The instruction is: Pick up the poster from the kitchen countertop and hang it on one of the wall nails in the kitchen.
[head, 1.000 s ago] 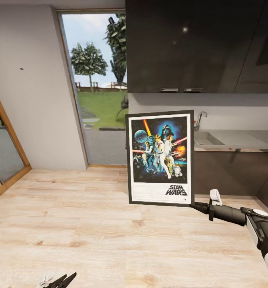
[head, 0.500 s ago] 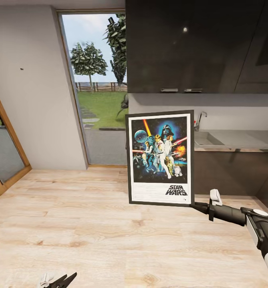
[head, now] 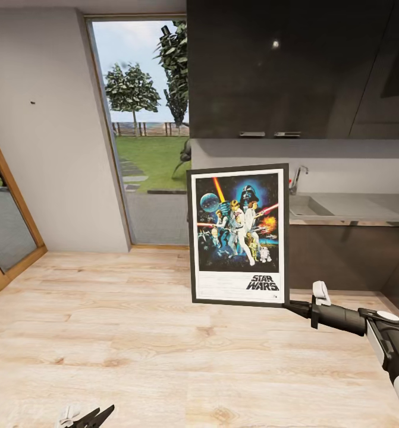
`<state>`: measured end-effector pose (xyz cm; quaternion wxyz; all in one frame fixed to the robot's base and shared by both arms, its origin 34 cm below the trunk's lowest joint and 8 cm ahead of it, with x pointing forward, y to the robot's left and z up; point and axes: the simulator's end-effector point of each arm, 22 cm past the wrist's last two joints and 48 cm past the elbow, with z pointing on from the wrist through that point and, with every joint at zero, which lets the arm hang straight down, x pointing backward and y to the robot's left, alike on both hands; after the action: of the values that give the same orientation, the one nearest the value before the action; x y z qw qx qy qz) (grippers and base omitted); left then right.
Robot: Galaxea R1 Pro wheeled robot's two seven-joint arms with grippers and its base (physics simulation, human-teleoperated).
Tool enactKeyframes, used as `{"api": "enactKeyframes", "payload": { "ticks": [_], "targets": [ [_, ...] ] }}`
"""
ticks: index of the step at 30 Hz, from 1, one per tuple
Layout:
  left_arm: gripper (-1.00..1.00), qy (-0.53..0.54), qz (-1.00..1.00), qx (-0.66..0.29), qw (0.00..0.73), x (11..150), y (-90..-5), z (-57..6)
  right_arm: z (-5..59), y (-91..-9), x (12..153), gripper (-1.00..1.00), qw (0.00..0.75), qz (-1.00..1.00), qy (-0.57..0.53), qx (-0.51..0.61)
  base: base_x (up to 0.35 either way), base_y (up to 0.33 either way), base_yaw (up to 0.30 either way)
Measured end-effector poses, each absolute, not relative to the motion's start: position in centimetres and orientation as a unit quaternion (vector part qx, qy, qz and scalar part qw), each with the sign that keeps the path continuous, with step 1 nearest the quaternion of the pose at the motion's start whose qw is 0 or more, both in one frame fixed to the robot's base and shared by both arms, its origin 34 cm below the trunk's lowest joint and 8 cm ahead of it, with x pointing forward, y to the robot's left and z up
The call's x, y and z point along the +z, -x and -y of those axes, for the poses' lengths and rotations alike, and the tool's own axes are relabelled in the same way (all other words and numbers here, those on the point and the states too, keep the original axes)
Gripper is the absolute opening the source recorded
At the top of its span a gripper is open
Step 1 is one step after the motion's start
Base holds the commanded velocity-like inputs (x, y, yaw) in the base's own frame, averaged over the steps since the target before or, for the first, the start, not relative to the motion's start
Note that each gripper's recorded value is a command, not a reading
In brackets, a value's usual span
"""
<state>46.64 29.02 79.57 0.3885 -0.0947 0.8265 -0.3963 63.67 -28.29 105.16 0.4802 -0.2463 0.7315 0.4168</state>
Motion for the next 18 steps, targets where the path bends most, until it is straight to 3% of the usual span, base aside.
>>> {"api": "enactKeyframes", "payload": {
  "ticks": [12, 18],
  "targets": [
    [1.0, 0.095, -0.827, -0.396, 0.388, 79.55, -46.64, -29.03, 28.34, -63.67, 105.17, -1.0, 0.48, -0.732, 0.246, 0.416, 0.0, 0.0, 0.0],
    [1.0, 0.096, -0.827, -0.396, 0.388, 79.53, -46.63, -29.04, 28.28, -63.73, 105.35, -1.0, 0.482, -0.73, 0.249, 0.415, 0.0, 0.039, 0.186]
  ]
}}
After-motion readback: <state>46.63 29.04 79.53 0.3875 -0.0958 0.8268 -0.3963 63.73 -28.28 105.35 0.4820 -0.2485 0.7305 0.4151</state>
